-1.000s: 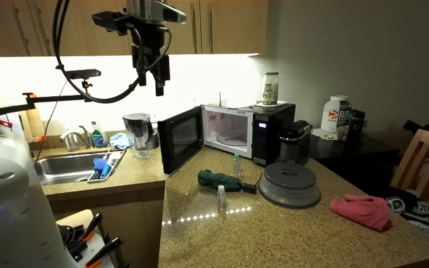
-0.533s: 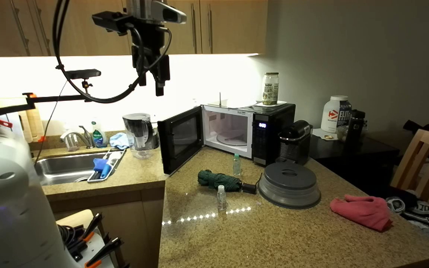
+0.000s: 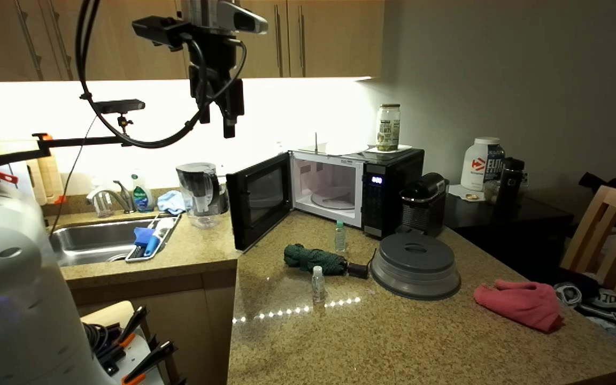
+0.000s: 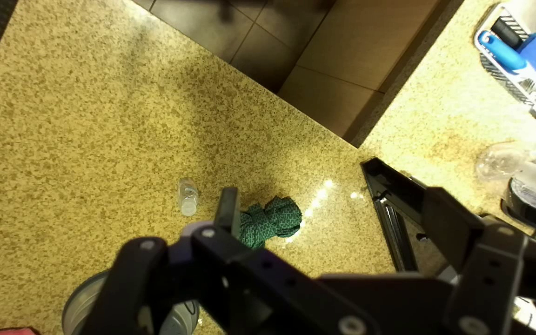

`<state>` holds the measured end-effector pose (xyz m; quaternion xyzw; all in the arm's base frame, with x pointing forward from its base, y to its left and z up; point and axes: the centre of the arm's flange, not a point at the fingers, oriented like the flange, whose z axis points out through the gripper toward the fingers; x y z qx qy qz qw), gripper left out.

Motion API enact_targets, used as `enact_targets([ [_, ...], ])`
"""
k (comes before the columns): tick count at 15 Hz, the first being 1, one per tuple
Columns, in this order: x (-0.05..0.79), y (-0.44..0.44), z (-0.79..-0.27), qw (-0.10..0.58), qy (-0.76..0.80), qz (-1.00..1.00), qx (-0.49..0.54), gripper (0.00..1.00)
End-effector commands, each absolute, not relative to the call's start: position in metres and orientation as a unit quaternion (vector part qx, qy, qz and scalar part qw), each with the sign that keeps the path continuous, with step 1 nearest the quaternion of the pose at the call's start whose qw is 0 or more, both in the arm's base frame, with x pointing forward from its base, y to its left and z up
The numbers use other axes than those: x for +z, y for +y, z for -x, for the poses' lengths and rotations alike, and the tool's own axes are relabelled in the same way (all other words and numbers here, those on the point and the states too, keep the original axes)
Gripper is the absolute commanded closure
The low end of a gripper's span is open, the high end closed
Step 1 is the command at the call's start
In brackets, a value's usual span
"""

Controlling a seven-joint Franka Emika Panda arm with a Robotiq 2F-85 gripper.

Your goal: Close the microwave door

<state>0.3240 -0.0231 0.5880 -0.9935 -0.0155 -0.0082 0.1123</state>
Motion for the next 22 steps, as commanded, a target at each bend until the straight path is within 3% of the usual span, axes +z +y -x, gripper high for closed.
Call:
enact_targets([
  [1,0.588,-0.023,-0.324,0.112,-0.016,0.994,-0.008,0.00],
  [14,0.582,0.038,-0.384,0.132,-0.083,0.988,-0.014,0.00],
  [22,0.557,0.093,-0.427,0.101,-0.154,0.982,0.028,0.00],
])
